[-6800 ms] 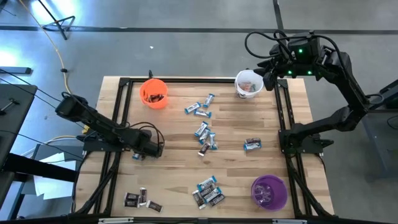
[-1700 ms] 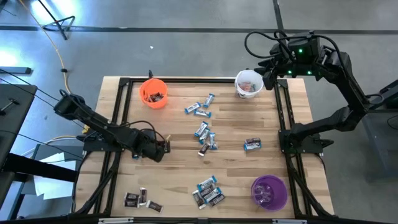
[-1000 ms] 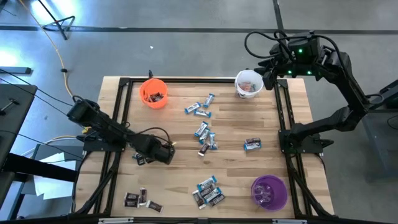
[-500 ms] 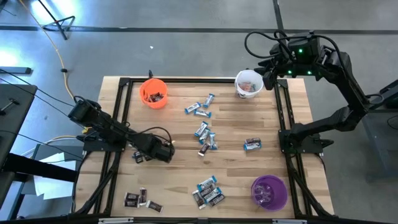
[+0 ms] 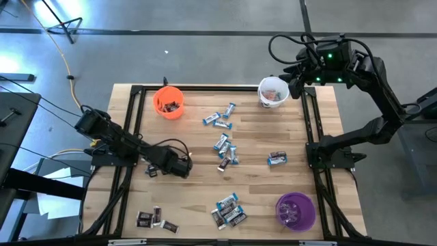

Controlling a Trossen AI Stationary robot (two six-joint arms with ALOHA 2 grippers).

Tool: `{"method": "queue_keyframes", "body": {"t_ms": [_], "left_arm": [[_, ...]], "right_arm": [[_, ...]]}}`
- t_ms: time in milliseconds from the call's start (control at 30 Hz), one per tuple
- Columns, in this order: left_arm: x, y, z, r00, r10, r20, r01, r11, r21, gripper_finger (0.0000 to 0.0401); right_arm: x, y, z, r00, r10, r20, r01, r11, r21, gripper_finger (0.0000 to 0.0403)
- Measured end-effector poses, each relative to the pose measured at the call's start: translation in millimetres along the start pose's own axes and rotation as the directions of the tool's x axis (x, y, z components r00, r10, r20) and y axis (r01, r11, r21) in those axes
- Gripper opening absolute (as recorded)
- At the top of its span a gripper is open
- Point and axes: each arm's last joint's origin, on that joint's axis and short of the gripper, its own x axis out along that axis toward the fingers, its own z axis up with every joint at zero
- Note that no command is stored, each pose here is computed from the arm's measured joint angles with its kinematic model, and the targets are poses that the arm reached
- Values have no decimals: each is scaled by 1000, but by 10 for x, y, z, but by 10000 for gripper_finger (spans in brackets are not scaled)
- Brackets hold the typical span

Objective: Sort candy
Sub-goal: Put the brown chocolate into the orange bucket

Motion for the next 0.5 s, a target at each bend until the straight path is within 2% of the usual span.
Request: {"method": "queue_keyframes", "body": {"t_ms": [167,500], "left_arm": [[-98,-51,-16,999,-35,0,35,998,57,42],[-554,-43,109,995,-79,59,67,980,187,42]], "right_arm": [[0,0,0,1000,0,0,0,1000,0,149],[0,0,0,1000,0,0,0,1000,0,149]]}}
